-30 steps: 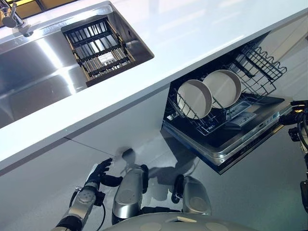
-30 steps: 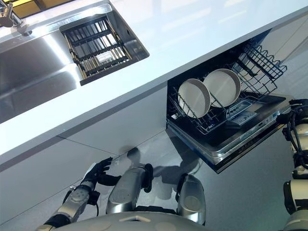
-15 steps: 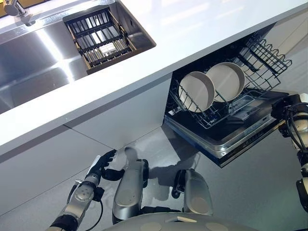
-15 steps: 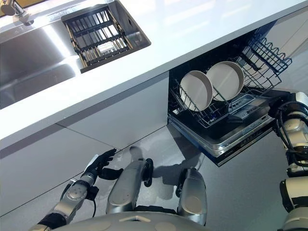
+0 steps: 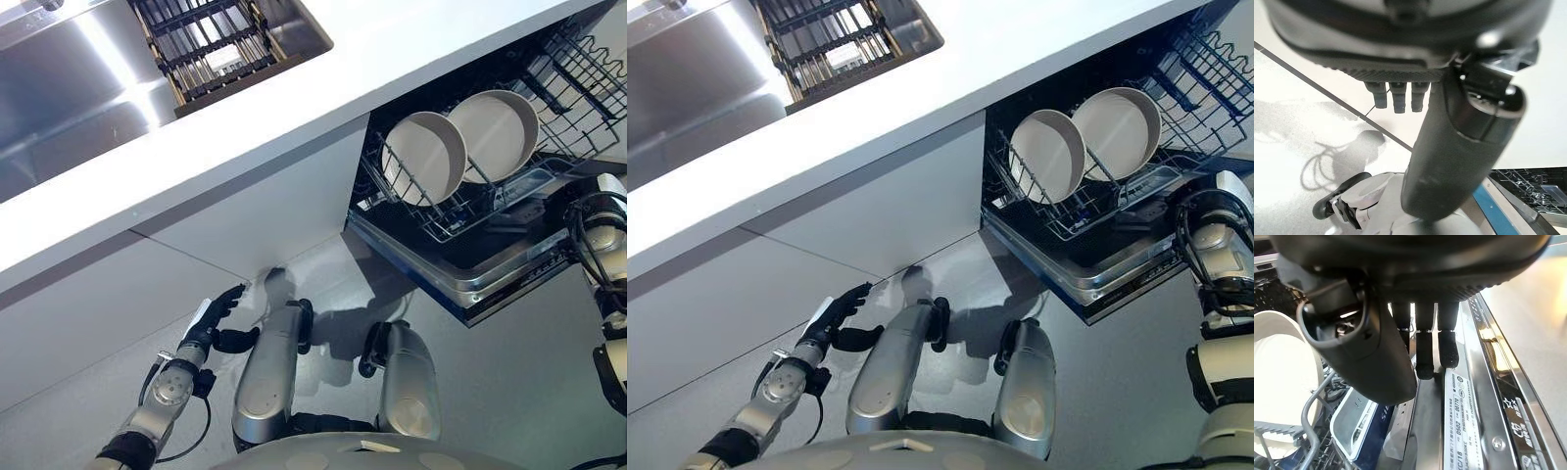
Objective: Pick up plates and place into dishwasher.
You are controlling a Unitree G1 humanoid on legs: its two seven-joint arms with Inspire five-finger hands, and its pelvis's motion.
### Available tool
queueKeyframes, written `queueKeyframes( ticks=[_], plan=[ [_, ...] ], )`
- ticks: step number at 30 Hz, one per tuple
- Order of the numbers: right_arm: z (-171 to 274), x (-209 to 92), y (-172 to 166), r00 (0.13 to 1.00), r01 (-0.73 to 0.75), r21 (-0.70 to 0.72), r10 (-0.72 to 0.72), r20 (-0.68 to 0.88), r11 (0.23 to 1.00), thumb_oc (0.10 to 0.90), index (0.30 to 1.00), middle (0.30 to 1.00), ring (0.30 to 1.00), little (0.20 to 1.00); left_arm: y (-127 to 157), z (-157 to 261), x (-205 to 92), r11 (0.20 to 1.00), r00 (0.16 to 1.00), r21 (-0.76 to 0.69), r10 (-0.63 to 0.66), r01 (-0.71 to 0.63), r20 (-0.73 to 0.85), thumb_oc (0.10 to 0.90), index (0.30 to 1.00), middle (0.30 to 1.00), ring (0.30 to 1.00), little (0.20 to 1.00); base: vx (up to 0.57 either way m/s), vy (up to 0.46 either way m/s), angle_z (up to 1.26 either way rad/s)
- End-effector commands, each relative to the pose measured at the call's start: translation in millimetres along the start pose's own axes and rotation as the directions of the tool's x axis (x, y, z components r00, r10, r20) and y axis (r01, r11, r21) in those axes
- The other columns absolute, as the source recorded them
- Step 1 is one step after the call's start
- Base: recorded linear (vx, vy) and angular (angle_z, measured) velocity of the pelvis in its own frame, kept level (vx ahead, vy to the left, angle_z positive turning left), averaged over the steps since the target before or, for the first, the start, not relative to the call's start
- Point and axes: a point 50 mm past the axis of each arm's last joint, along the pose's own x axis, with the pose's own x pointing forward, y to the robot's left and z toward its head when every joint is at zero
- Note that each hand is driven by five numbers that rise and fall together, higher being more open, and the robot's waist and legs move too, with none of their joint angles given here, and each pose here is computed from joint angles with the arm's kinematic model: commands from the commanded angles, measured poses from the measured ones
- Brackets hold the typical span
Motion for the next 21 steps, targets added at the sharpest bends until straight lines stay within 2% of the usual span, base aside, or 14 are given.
queueKeyframes(
  ticks=[1,14,21],
  plan=[
    [28,6,-39,0.99,0.107,-0.014,-0.105,0.095,0.994,0.1,0.3,0.3,0.3,0.2,-11,30,-8,0.999,0.976,-0.016,-0.037,0.042,0.216,0.8,0.9,0.9,0.9,0.9,0.0,0.0,0.0],
    [38,9,-21,0.997,-0.008,-0.059,0.013,0.076,0.998,0.1,0.3,0.3,0.3,0.2,-10,38,-8,0.999,0.965,-0.045,-0.01,0.023,0.261,0.8,0.9,0.9,0.9,0.9,0.01,0.0,0.01],
    [52,10,-18,0.991,-0.044,-0.069,0.052,0.126,0.997,0.1,0.3,0.3,0.3,0.2,-10,44,-7,0.999,0.96,-0.031,-0.027,0.037,0.277,0.8,0.9,0.9,0.9,0.9,0.02,-0.013,0.1]
  ],
)
